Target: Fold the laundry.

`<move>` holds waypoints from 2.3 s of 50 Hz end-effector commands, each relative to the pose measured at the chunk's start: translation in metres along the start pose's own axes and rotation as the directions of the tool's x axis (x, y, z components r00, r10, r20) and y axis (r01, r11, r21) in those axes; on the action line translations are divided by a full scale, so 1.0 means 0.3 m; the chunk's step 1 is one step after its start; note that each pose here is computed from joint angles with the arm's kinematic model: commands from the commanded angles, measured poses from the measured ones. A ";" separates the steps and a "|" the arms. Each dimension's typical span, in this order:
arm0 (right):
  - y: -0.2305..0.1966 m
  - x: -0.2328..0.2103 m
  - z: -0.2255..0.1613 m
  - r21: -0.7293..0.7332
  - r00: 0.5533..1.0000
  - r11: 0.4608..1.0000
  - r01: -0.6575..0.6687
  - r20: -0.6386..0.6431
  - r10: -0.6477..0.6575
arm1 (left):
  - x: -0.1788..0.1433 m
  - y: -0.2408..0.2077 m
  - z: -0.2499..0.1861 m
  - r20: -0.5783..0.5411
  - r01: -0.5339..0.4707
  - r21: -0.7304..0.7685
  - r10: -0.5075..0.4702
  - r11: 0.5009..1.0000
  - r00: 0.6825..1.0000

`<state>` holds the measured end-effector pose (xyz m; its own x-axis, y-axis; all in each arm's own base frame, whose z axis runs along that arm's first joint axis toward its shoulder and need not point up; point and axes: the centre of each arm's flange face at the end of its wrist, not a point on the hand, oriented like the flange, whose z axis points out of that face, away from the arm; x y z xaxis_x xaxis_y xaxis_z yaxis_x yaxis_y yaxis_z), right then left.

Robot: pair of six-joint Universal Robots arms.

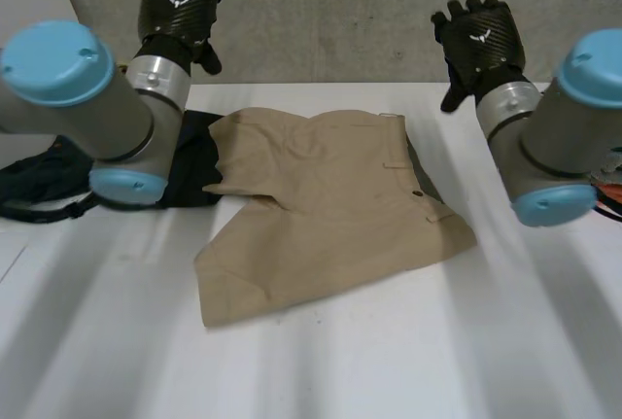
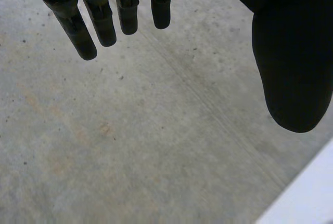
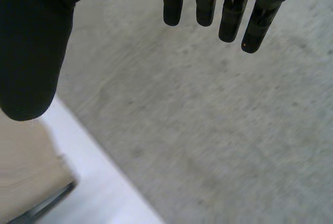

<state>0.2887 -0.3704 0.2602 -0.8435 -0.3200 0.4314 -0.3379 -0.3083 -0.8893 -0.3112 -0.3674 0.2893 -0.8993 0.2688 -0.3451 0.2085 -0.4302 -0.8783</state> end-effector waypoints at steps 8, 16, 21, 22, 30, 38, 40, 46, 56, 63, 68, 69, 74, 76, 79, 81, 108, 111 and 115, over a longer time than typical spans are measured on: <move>0.168 0.008 -0.317 -0.431 0.922 0.901 0.042 0.363 0.130 | 0.134 -0.042 -0.571 -0.297 -0.048 -0.397 -0.079 0.917 0.952; 0.248 -0.010 -0.387 -0.433 0.872 0.888 0.155 0.482 0.083 | 0.206 -0.008 -0.813 -0.405 -0.082 -0.593 -0.209 0.801 0.890; 0.331 -0.054 -0.379 -0.432 0.852 0.884 0.177 0.517 0.083 | 0.229 0.065 -0.851 -0.376 -0.073 -0.702 -0.281 0.708 0.883; 0.341 -0.057 -0.375 -0.430 0.853 0.886 0.176 0.515 0.081 | 0.232 0.076 -0.848 -0.373 -0.073 -0.707 -0.283 0.703 0.884; 0.418 -0.077 -0.326 -0.376 0.871 0.909 0.178 0.490 0.032 | 0.197 0.180 -0.746 -0.273 -0.016 -0.691 -0.241 0.723 0.931; 0.437 -0.072 -0.288 -0.352 0.886 0.920 0.171 0.464 0.013 | 0.184 0.219 -0.660 -0.188 0.021 -0.632 -0.179 0.774 0.966; 0.441 -0.072 -0.282 -0.349 0.888 0.922 0.167 0.460 0.013 | 0.189 0.228 -0.653 -0.188 0.020 -0.633 -0.179 0.774 0.966; 0.424 -0.084 -0.261 -0.319 0.895 0.937 0.146 0.446 0.013 | 0.211 0.274 -0.640 -0.217 -0.022 -0.643 -0.154 0.765 0.964; 0.425 -0.120 -0.224 -0.299 0.909 0.945 0.135 0.418 0.002 | 0.217 0.317 -0.592 -0.240 -0.083 -0.588 -0.076 0.805 0.968; 0.425 -0.139 -0.201 -0.287 0.910 0.947 0.143 0.414 -0.011 | 0.217 0.317 -0.570 -0.232 -0.086 -0.542 -0.051 0.836 0.971; 0.421 -0.162 -0.186 -0.270 0.906 0.952 0.145 0.422 -0.019 | 0.221 0.325 -0.575 -0.252 -0.113 -0.541 -0.032 0.833 0.967; 0.421 -0.166 -0.185 -0.268 0.905 0.952 0.145 0.424 -0.019 | 0.222 0.325 -0.576 -0.255 -0.115 -0.541 -0.032 0.833 0.966; 0.424 -0.180 -0.172 -0.254 0.908 0.956 0.149 0.418 -0.030 | 0.221 0.319 -0.579 -0.258 -0.117 -0.540 -0.031 0.834 0.966; 0.426 -0.181 -0.161 -0.238 0.912 0.959 0.152 0.408 -0.043 | 0.218 0.310 -0.577 -0.255 -0.114 -0.537 -0.032 0.836 0.966; 0.436 -0.188 -0.147 -0.224 0.918 0.962 0.153 0.393 -0.054 | 0.200 0.278 -0.561 -0.240 -0.101 -0.517 -0.030 0.850 0.970; 0.444 -0.190 -0.140 -0.219 0.920 0.963 0.156 0.387 -0.061 | 0.173 0.250 -0.541 -0.213 -0.082 -0.498 -0.031 0.863 0.977; 0.215 0.000 -0.522 -0.585 0.801 0.729 0.356 0.593 0.085 | 0.118 0.075 -0.852 -0.425 -0.265 -0.736 -0.121 0.623 0.897; 0.197 0.041 -0.632 -0.604 0.739 0.654 0.456 0.666 0.099 | 0.117 0.048 -0.930 -0.492 -0.330 -0.757 -0.158 0.564 0.856; 0.192 0.040 -0.683 -0.574 0.706 0.650 0.499 0.704 0.080 | 0.128 0.017 -0.988 -0.552 -0.370 -0.740 -0.194 0.562 0.811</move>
<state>0.1908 -0.2359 0.1830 -0.4165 -0.8350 0.3595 -0.8256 0.1819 -0.5341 -0.2371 -0.1347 0.1728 -0.6377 0.6952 -0.3319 0.6772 0.3005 -0.6716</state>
